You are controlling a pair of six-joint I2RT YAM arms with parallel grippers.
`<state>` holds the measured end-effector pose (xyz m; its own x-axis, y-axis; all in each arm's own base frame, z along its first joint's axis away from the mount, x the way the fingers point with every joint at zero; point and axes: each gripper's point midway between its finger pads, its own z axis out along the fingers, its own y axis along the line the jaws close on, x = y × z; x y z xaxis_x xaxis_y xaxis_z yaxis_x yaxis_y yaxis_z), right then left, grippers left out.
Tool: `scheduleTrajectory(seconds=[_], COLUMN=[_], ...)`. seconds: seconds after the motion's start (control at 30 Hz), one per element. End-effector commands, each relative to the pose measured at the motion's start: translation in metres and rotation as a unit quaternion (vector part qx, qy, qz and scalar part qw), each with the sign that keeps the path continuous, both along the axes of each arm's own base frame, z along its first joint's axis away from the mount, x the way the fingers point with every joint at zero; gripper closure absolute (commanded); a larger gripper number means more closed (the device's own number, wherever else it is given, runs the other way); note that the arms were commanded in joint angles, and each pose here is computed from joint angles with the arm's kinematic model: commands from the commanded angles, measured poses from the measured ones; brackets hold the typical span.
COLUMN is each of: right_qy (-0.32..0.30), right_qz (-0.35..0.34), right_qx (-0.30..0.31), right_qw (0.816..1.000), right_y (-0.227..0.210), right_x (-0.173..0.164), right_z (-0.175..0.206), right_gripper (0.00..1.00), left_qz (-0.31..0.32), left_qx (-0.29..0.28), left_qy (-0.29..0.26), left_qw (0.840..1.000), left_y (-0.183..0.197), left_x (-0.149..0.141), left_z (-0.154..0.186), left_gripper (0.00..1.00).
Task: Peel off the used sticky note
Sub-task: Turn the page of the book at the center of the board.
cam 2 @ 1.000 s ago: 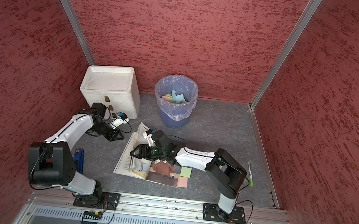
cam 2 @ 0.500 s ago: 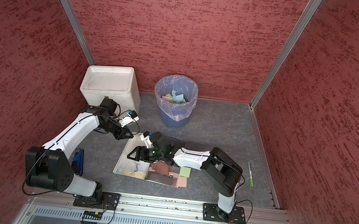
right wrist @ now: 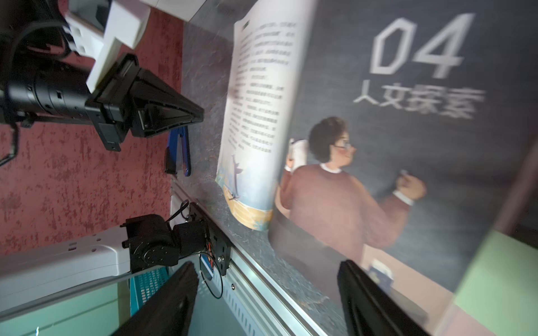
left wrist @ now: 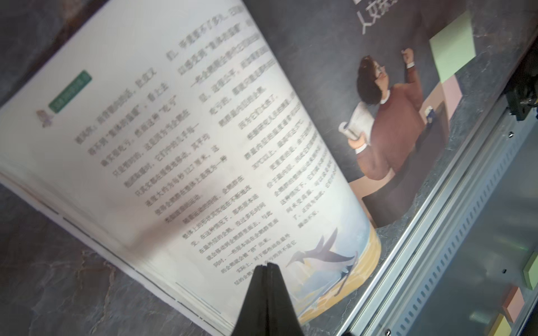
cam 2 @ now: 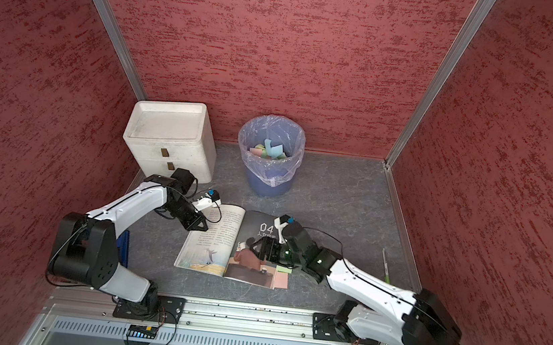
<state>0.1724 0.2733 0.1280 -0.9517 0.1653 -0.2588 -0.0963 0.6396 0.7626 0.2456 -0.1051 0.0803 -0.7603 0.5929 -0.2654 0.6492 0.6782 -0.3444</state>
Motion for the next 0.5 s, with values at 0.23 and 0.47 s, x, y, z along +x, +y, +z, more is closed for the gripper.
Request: scheduleTrajectory(seconds=[0.23,0.47], right_qy=[0.041,0.051], right_qz=[-0.076,-0.045], right_qx=[-0.057,-0.059], right_qw=[0.995,0.996], right_y=[-0.051,-0.030], right_x=[-0.008,-0.001], right_z=[-0.041,-0.048], right_gripper=[0.20,0.20], left_qz=[-0.006,-0.013], left_qx=[0.060,0.066], left_qy=[0.012,0.022], left_qw=[0.998,0.998], left_y=[0.025,0.021], left_x=[-0.008,-0.010], left_z=[-0.053,-0.064], left_gripper=[1.00,1.00])
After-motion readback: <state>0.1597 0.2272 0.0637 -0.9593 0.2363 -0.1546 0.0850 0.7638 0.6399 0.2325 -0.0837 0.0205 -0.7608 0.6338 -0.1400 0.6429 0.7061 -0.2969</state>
